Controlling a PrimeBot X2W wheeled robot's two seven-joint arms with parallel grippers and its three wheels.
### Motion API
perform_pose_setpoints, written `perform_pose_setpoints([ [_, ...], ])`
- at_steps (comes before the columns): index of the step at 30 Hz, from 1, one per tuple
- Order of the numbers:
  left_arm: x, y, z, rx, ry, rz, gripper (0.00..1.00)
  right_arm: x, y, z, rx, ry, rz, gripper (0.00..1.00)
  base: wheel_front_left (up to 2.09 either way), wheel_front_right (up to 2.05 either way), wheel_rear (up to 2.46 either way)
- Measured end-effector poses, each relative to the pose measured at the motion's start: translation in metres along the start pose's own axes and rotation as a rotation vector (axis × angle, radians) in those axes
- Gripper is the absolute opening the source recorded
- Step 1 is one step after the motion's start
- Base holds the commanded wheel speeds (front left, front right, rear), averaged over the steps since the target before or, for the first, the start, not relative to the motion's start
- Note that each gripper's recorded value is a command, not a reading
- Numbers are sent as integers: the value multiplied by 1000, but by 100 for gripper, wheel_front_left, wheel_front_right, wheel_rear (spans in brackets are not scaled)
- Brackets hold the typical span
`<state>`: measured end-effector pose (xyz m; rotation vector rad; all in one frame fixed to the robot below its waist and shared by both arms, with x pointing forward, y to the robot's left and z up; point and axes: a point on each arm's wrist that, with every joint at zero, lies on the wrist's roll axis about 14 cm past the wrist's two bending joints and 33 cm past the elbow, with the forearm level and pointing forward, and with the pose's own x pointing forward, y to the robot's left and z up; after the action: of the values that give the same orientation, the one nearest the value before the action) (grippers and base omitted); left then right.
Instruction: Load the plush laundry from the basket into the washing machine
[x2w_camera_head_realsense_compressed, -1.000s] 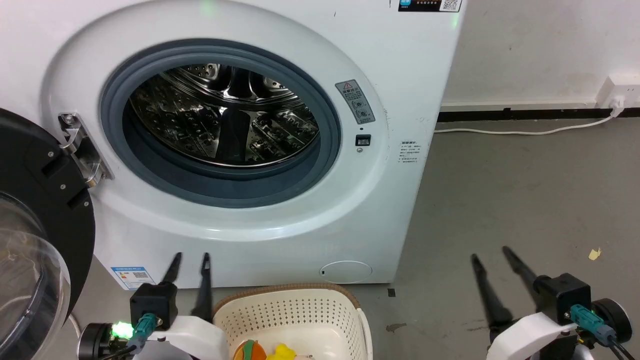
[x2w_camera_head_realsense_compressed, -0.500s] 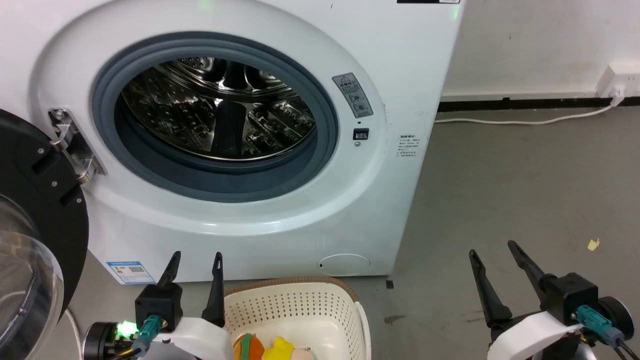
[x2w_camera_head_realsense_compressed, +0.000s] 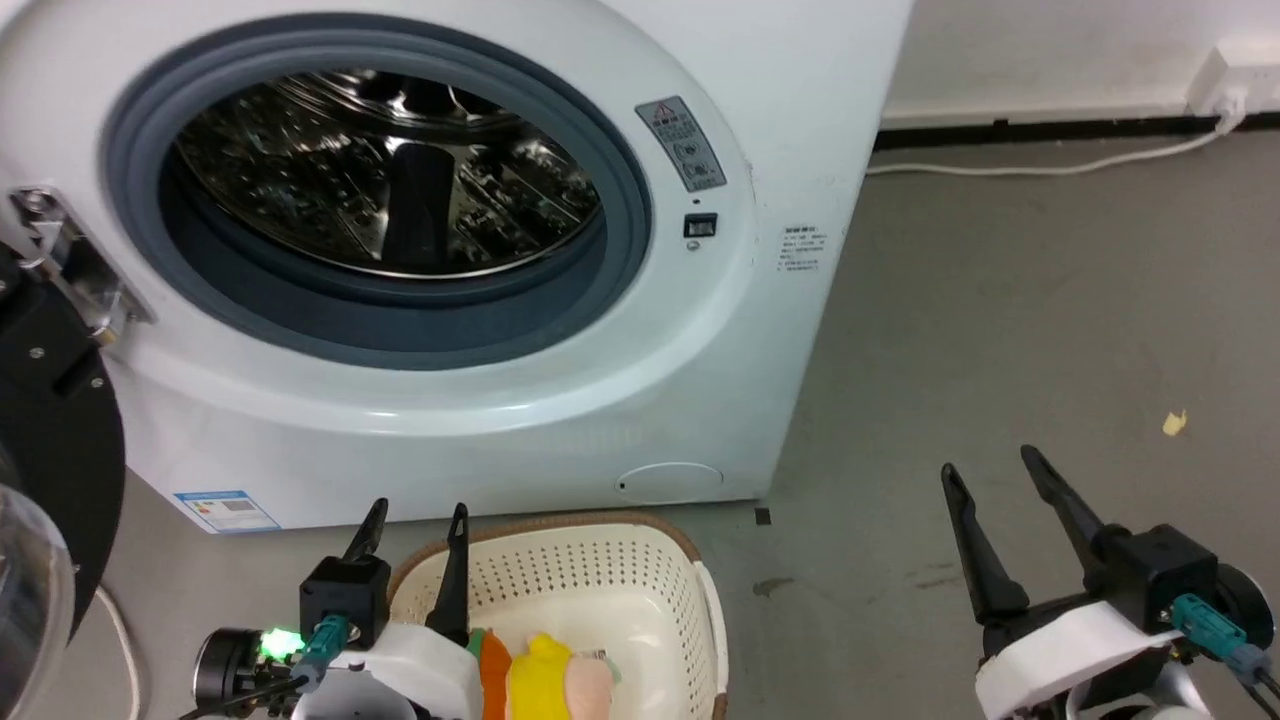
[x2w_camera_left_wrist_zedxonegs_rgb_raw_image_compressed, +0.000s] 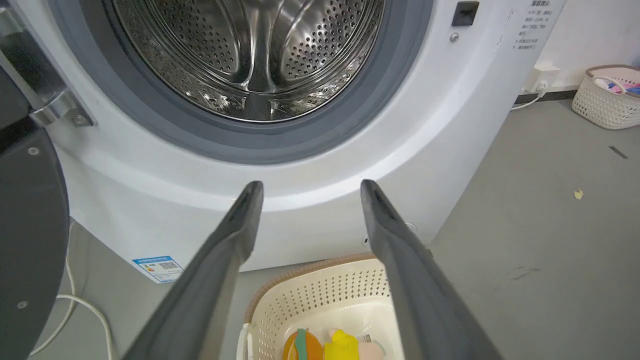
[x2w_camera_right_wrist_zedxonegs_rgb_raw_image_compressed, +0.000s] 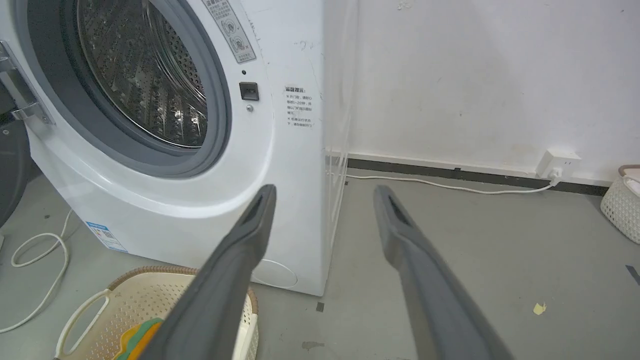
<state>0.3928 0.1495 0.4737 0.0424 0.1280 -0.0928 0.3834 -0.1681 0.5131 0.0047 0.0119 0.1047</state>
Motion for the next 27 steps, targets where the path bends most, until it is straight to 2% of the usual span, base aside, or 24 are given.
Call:
perform_pose_setpoints([
  [27, 52, -40, -132, 63, 398, -209, 100, 22, -27, -27, 66, 28, -76, 100, 0, 0, 0],
])
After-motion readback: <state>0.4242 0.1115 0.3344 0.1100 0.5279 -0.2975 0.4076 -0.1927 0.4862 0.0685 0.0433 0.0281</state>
